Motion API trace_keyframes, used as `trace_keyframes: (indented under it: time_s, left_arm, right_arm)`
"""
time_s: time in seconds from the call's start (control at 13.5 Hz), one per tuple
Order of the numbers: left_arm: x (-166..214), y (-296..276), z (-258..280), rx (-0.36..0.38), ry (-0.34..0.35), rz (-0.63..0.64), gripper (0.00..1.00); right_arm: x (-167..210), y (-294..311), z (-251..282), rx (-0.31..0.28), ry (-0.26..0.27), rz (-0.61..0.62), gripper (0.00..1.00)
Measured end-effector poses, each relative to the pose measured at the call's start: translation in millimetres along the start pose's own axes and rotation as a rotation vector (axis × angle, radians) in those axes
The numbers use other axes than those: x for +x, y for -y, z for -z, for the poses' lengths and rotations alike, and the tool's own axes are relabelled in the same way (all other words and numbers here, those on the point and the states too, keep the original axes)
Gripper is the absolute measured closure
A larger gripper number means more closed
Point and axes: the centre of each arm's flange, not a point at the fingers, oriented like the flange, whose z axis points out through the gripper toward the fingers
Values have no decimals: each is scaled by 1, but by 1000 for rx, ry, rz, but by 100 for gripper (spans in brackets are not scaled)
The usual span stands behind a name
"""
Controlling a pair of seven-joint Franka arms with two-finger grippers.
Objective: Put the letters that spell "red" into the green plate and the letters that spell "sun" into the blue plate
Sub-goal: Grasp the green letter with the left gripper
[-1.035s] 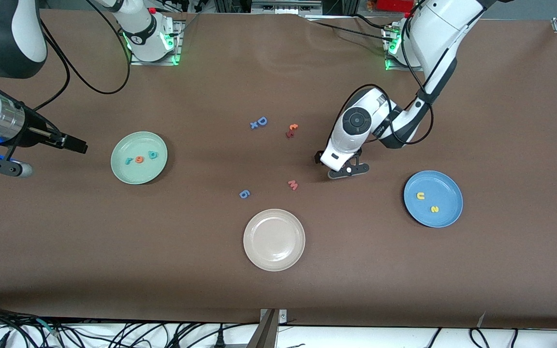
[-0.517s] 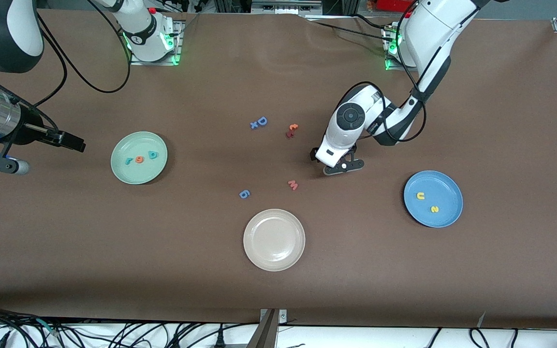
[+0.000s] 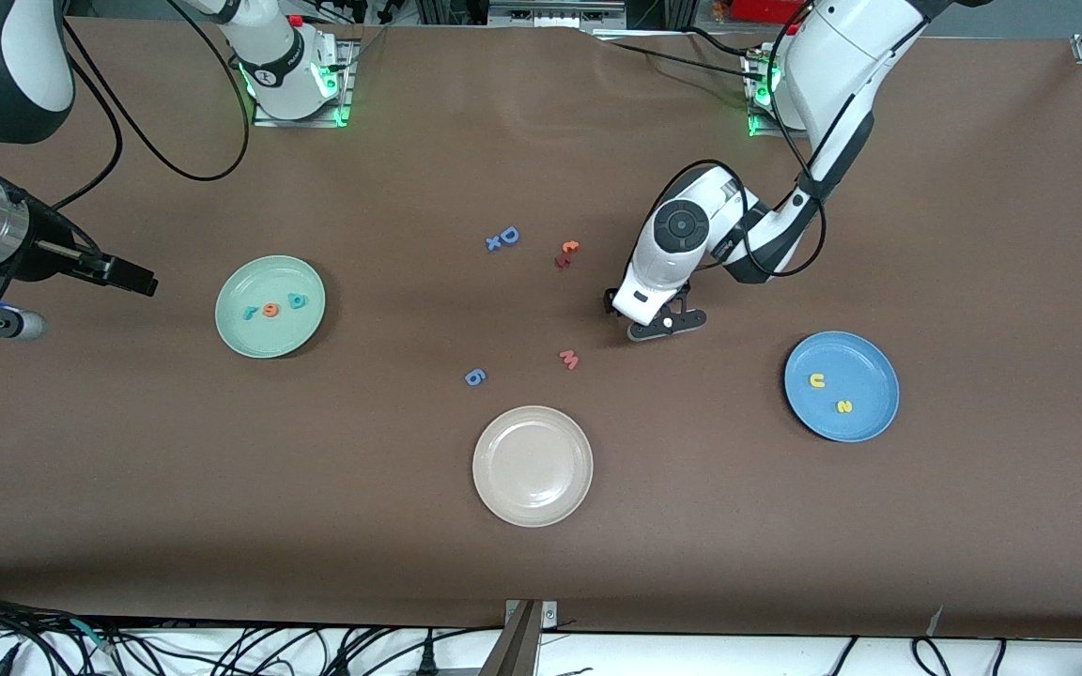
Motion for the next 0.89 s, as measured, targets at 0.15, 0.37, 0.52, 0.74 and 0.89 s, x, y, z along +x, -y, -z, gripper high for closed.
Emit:
trace_keyframes:
  time_s: [0.15,0.37,0.52,0.74,0.89]
  left_arm:
    - [0,0,0,-1,-1,5,34]
    - [-1,0,-2,0,2,9,45]
    - [-1,0,-4,1,4,10,46]
    - [-2,0,-5,0,6,10,58]
    - [-1,-1,-4,-3,4,11,64]
  right_arm:
    - [3,-10,0,-1,-2,-18,0]
    - [6,-22,1,-1,-5,-35,0]
    - [6,-21,1,-1,-6,-34,0]
    - [8,-25,0,8,-2,-37,0]
    - [11,-28,-3,35,6,-30,0]
